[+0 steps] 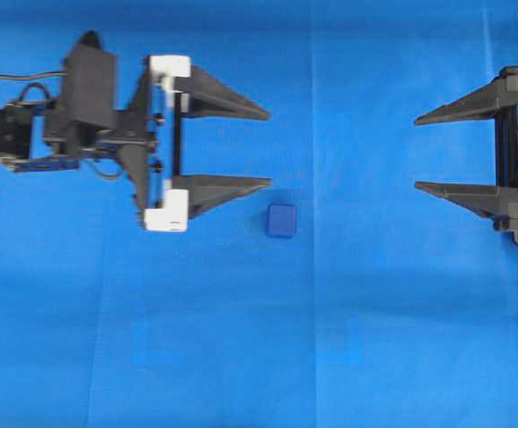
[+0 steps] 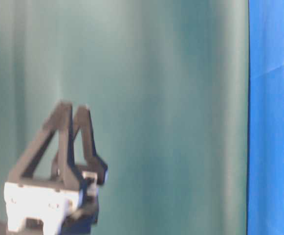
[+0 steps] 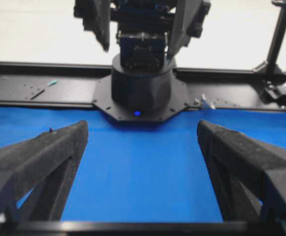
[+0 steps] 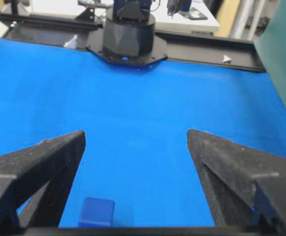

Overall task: Handover the blue block to the right arm after grasping it with the left arm, then place it in the designated position.
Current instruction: 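Lower the open left gripper over the blue cube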

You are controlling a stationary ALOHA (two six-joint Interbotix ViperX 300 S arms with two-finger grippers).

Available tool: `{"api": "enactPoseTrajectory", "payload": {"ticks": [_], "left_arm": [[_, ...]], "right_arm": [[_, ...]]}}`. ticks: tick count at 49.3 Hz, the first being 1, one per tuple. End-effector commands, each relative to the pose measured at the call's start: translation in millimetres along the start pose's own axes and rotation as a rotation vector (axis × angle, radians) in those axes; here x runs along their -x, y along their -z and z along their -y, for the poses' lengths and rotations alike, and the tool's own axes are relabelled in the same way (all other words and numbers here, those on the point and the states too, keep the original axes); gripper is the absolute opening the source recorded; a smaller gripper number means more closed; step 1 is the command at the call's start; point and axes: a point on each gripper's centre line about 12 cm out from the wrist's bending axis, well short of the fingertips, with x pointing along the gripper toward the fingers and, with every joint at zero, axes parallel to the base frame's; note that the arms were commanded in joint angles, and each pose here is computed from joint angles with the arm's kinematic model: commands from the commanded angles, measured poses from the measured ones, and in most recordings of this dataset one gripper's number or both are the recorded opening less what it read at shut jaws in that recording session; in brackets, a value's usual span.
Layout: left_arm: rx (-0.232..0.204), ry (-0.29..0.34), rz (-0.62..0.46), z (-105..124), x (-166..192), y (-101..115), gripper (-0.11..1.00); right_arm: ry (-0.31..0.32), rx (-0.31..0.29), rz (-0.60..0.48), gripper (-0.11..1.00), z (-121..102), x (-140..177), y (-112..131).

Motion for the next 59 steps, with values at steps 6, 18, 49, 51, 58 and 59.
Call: {"api": "enactPoseTrajectory", "payload": {"ticks": [6,18,49,51,58,59], "left_arm": [[-0.005,0.004,-0.006,2,-25,-13,0.93],[-0.009,0.002,-0.035,1,-30,-11,0.93],[0.007,0.014,-0.570,14,-65,6,0.93],[0.007,0.014,-0.616,14,-67,7,0.93],[0.004,0.013,-0.748,17,-72,11,0.93],[0.004,0.013,-0.758,17,-72,11,0.93]], "right_arm": [[0.010,-0.003,0.027,0.97,2,-3,-11],[0.022,-0.005,0.027,0.97,4,-3,-11],[0.038,-0.005,0.016,0.97,8,-3,-10],[0.040,-0.005,0.014,0.97,8,-3,-10],[0.040,-0.004,0.009,0.97,8,-3,-9],[0.040,-0.004,0.009,0.97,8,-3,-9]]}}
